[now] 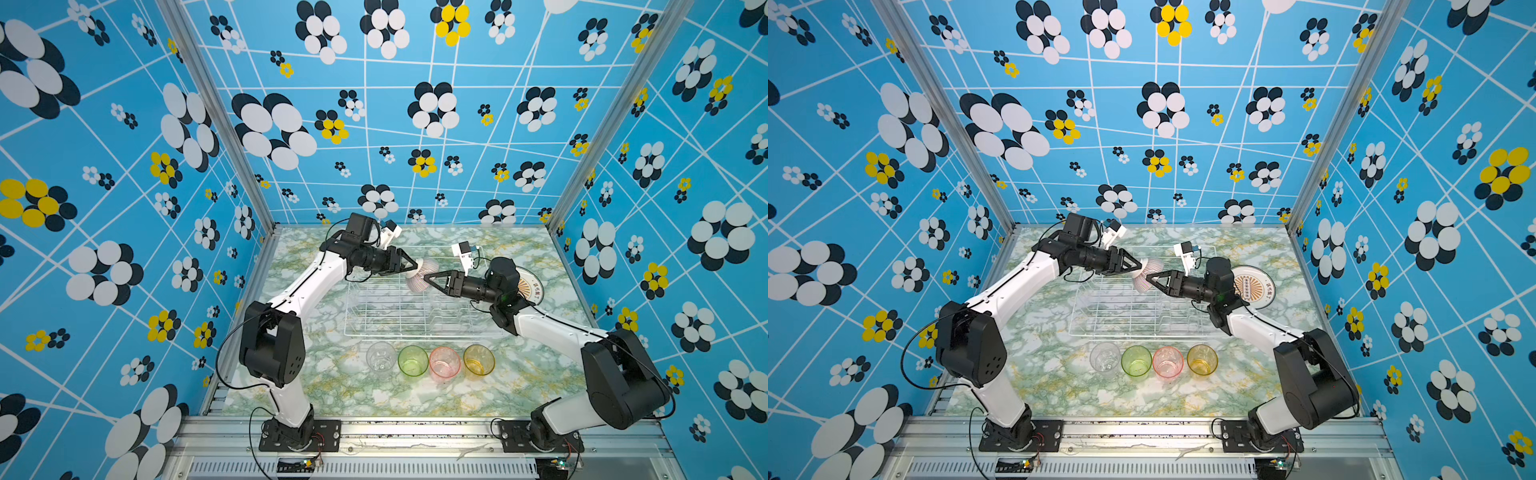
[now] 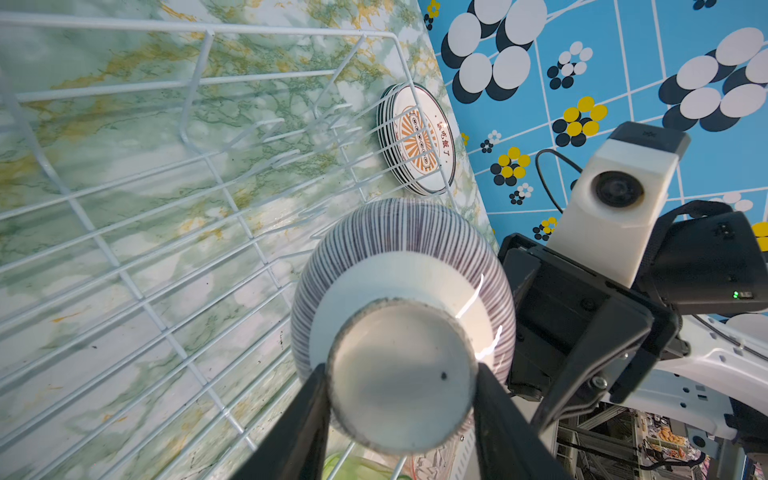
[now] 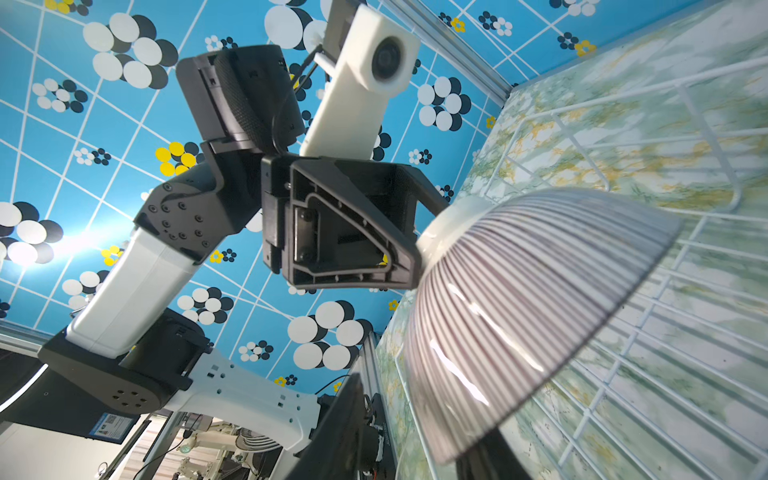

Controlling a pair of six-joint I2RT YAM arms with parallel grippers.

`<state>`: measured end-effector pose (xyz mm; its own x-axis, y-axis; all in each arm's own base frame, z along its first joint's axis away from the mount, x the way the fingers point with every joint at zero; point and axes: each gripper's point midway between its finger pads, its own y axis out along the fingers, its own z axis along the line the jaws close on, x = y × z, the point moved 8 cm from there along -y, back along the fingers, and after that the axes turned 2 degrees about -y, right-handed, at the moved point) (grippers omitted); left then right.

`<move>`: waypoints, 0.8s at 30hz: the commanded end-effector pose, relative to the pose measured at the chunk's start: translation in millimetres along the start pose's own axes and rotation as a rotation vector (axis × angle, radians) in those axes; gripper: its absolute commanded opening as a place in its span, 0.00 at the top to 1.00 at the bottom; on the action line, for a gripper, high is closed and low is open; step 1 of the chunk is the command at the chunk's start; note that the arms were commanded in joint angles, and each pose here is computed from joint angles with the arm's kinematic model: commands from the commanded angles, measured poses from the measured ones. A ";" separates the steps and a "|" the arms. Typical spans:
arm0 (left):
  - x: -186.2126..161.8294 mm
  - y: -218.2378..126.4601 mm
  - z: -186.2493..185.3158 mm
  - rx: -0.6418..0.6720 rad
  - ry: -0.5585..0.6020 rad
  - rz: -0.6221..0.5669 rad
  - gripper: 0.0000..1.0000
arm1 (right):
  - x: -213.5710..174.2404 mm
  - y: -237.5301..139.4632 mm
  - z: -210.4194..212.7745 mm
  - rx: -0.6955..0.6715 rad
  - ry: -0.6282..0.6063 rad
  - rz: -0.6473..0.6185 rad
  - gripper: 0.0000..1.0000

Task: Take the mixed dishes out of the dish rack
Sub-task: 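Hold the bowl up with left gripper while right gripper grasps its rim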

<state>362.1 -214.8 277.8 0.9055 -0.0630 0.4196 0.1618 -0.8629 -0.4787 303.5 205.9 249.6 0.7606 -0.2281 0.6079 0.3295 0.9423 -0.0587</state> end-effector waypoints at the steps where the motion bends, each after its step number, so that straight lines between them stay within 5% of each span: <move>1: 4.8 -15.8 -21.0 -0.070 0.059 -0.050 0.59 | 7.4 1.2 5.8 0.046 -0.018 -0.049 0.65; 12: 2.9 -14.5 -29.4 -0.112 0.070 -0.058 0.60 | 15.7 8.3 0.8 0.105 0.026 -0.112 0.72; 24: 1.2 -18.1 -33.3 -0.115 0.077 -0.058 0.59 | 21.9 13.7 -0.7 0.128 0.048 -0.122 0.97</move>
<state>356.0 -216.2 289.9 0.8962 -0.0391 0.4419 0.1653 -0.8950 -0.4142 322.5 212.9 247.6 0.7780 -0.3308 0.5341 0.3456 0.9353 0.0757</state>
